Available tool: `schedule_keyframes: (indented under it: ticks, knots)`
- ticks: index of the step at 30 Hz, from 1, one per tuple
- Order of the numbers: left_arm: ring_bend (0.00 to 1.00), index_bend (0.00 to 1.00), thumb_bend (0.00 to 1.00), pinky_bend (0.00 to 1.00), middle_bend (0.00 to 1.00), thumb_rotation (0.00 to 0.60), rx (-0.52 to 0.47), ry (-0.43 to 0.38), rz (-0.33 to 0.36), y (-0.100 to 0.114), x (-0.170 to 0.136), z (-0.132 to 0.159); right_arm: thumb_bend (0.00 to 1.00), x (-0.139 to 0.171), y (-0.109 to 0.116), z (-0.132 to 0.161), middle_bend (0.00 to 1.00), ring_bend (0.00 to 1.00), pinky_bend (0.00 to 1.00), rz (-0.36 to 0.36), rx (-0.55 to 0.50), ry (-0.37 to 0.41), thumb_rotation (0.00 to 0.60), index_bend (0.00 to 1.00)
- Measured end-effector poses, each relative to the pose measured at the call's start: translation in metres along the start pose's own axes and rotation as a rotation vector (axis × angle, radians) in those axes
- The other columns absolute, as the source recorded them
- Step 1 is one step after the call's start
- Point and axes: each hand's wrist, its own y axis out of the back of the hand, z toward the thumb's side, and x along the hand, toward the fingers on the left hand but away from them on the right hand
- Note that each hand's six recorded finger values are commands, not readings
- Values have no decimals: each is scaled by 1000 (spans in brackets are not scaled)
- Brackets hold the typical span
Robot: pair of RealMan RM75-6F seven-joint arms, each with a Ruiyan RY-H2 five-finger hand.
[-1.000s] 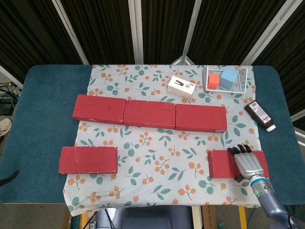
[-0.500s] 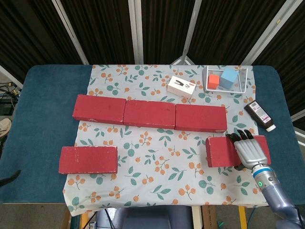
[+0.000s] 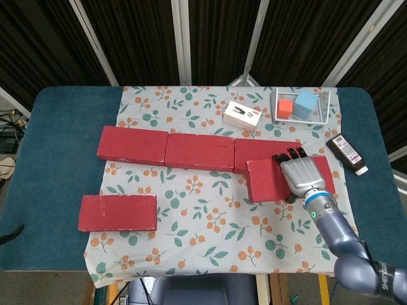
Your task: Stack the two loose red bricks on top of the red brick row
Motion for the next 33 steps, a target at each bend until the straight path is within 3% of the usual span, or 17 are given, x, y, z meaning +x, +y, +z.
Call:
schedule_keyframes:
  ticks: [12, 20, 33]
  knots:
    - [0, 50, 0, 138, 20, 600, 12, 28, 16, 2, 2, -6, 80, -55, 43, 81, 221, 23, 0, 83, -4, -89, 600, 239]
    - [0, 50, 0, 138, 19, 600, 26, 60, 18, 1, 3, -11, 80, -89, 53, 96, 228, 34, 0, 82, 4, -164, 600, 260]
    - [0, 50, 0, 138, 19, 600, 40, 84, 15, -1, 5, -14, 80, -115, 44, 110, 231, 38, 0, 106, 3, -193, 600, 265]
